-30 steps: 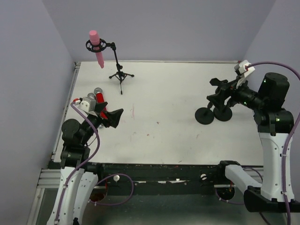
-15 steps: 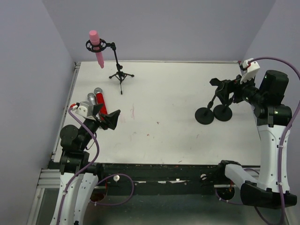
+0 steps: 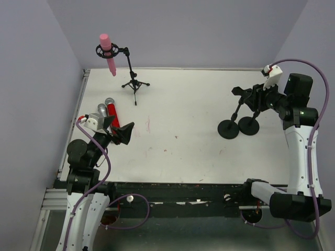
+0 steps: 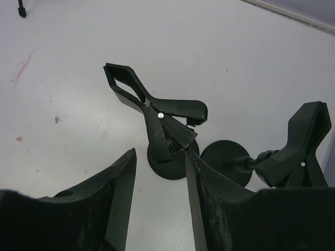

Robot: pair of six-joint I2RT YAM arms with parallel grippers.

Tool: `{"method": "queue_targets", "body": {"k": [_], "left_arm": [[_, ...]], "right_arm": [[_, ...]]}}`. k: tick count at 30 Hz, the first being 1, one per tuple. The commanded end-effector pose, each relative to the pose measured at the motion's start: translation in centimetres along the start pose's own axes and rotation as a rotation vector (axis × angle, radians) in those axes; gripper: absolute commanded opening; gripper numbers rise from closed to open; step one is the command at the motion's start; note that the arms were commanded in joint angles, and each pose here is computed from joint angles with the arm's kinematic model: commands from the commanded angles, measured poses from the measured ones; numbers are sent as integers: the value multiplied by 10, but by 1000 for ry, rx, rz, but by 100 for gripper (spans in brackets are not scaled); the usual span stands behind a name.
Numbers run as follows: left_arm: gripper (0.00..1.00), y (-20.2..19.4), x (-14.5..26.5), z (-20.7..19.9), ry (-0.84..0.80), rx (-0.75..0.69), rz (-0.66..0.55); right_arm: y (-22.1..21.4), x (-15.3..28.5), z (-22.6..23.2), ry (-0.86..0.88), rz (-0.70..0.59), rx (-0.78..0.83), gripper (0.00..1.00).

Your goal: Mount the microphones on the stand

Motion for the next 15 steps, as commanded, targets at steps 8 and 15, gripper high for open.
{"method": "queue_targets", "body": {"k": [8,15], "left_arm": [[99,2,1,2,17,-11,-7],[99,2,1,2,18,-9,-6]], "right_arm": [[4,-8,-13,-40,-13,-1,52],[0,-6,-12,-57,3,-47,56]]}}
Point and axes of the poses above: each gripper's point midway between its finger pads, its own x axis back along the fingers, its own z axis along the line the jaws close on, y = z × x, the point moved 3 cm from there along x, back along the fingers, and after that the axes turned 4 degrees about x, right-handed, at the moved point
